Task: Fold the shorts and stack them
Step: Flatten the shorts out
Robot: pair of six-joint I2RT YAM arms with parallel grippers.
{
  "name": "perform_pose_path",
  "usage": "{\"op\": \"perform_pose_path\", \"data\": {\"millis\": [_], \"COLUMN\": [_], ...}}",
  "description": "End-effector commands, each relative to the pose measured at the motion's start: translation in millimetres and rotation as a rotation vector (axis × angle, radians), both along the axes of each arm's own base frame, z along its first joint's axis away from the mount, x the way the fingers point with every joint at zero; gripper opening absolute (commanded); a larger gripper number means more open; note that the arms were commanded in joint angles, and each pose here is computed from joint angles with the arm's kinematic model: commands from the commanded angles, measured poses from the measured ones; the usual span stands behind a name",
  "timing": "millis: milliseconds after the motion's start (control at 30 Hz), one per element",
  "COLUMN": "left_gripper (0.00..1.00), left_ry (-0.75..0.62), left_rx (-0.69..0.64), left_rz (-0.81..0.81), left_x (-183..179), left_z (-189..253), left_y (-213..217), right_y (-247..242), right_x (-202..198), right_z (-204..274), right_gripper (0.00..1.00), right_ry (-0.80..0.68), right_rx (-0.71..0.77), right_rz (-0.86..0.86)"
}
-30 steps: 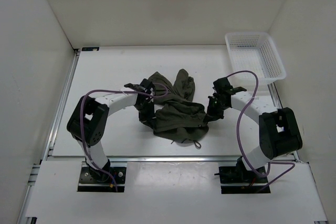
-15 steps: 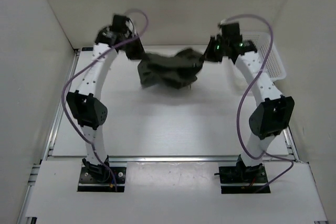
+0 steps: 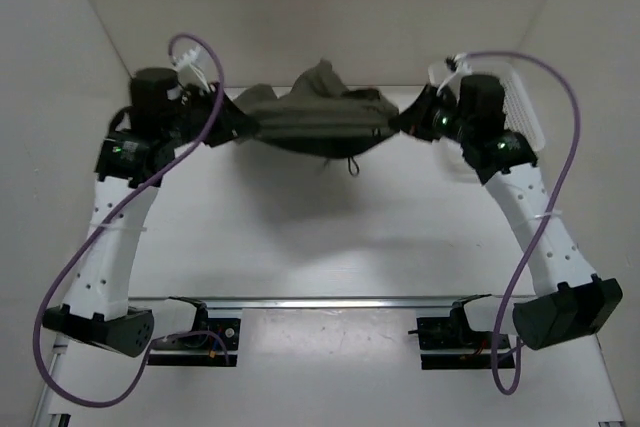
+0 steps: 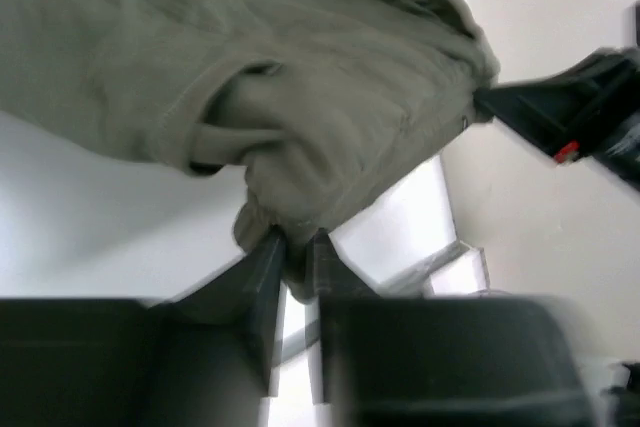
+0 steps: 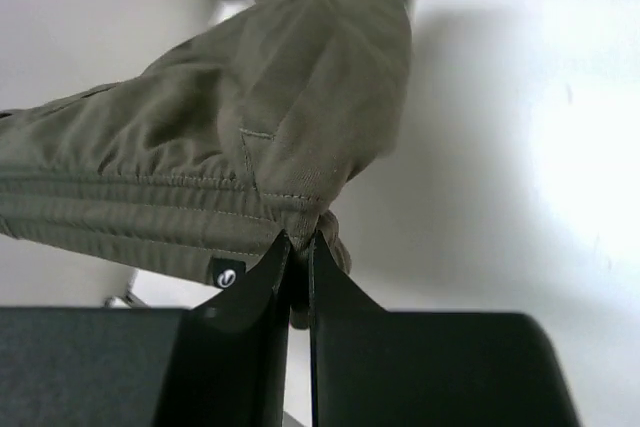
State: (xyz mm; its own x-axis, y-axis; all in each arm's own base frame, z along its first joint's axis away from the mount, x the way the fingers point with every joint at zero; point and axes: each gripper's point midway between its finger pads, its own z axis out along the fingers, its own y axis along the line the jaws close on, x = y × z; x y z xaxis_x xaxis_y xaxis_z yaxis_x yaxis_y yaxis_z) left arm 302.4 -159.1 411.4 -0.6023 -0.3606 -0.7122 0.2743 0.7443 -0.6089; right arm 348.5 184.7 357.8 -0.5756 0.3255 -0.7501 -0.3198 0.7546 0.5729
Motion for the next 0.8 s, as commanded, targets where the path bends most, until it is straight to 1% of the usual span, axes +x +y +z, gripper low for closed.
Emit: {"op": "perform_pose_path", "data": {"millis": [0,33,67,100,133,167,267,300,333,367,400,433,467,533,567,600,633,667,700,733,767], "left_gripper": [0.34,0.48,0.70,0.74,0.75,0.75,0.74,0.72,0.65,0.61,0.57,0.56,0.56,0.64,0.67,0.73,0.78,0.78,0.79,0.79,0.79], "left_ry": [0.303,0.426,0.476,0.518,0.566,0.577,0.605,0.610,0.628,0.657,0.679,0.692,0.706,0.731,0.743,0.770,0.783,0.783,0.802,0.798,0.802], "left_rx": [0.139,0.167,0.182,0.197,0.212,0.219,0.231,0.241,0.236,0.240,0.245,0.242,0.229,0.215,0.222,0.238,0.247,0.255,0.292,0.313,0.312], "left_rz": [0.065,0.058,0.057,0.044,0.043,0.061,0.101,0.111,0.119,0.142,0.138,0.143,0.137,0.103,0.084,0.076,0.098,0.106,0.118,0.126,0.140], "left_x": [6.6,-7.4,-9.9,-15.5,-20.7,-18.7,-20.4,-23.2,-25.5,-31.6,-37.2,-39.0,-42.4,-46.2,-49.7,-49.2,-45.6,-39.5,-34.7,-29.2,-22.2], "left_z": [-126.1,-172.3,-192.9,-208.3,-225.5,-229.1,-238.4,-242.2,-246.2,-255.4,-262.0,-267.3,-275.2,-285.6,-292.0,-302.3,-309.2,-310.1,-321.5,-324.4,-325.8], "left_y": [9.3,9.3,9.9,7.4,8.8,10.7,15.9,18.7,18.9,22.2,20.3,20.4,15.2,1.6,-6.1,-9.3,-8.1,-8.5,-5.4,-3.5,1.4], "right_y": [-52.1,-51.0,-48.8,-50.7,-53.6,-55.5,-66.6,-64.7,-67.1,-67.5,-65.7,-68.2,-64.9,-61.2,-54.8,-44.1,-37.6,-27.4,-20.2,-12.6,4.9], "right_x": [-12.4,-25.5,-38.7,-57.7,-71.3,-78.0,-85.1,-80.5,-80.0,-79.7,-74.5,-72.5,-72.9,-62.2,-62.6,-63.6,-60.6,-67.9,-68.6,-70.0,-81.6], "right_z": [-136.3,-159.0,-178.8,-211.3,-223.5,-232.2,-236.0,-225.1,-222.7,-220.0,-217.8,-218.6,-220.0,-219.9,-225.0,-223.5,-218.5,-223.5,-219.1,-218.0,-218.0], "right_gripper": [0.22,0.36,0.45,0.57,0.58,0.58,0.51,0.46,0.43,0.40,0.37,0.32,0.32,0.31,0.31,0.34,0.41,0.44,0.49,0.59,0.66], "right_ry": [0.284,0.332,0.382,0.461,0.502,0.531,0.536,0.501,0.493,0.486,0.471,0.473,0.479,0.473,0.498,0.489,0.474,0.486,0.475,0.469,0.454], "right_rx": [-0.171,-0.191,-0.196,-0.220,-0.246,-0.258,-0.302,-0.298,-0.316,-0.325,-0.349,-0.371,-0.386,-0.418,-0.427,-0.433,-0.432,-0.450,-0.444,-0.449,-0.463], "right_rz": [-0.216,-0.202,-0.186,-0.179,-0.177,-0.176,-0.206,-0.209,-0.207,-0.200,-0.186,-0.190,-0.171,-0.151,-0.126,-0.083,-0.069,-0.030,-0.018,0.004,0.066]}}
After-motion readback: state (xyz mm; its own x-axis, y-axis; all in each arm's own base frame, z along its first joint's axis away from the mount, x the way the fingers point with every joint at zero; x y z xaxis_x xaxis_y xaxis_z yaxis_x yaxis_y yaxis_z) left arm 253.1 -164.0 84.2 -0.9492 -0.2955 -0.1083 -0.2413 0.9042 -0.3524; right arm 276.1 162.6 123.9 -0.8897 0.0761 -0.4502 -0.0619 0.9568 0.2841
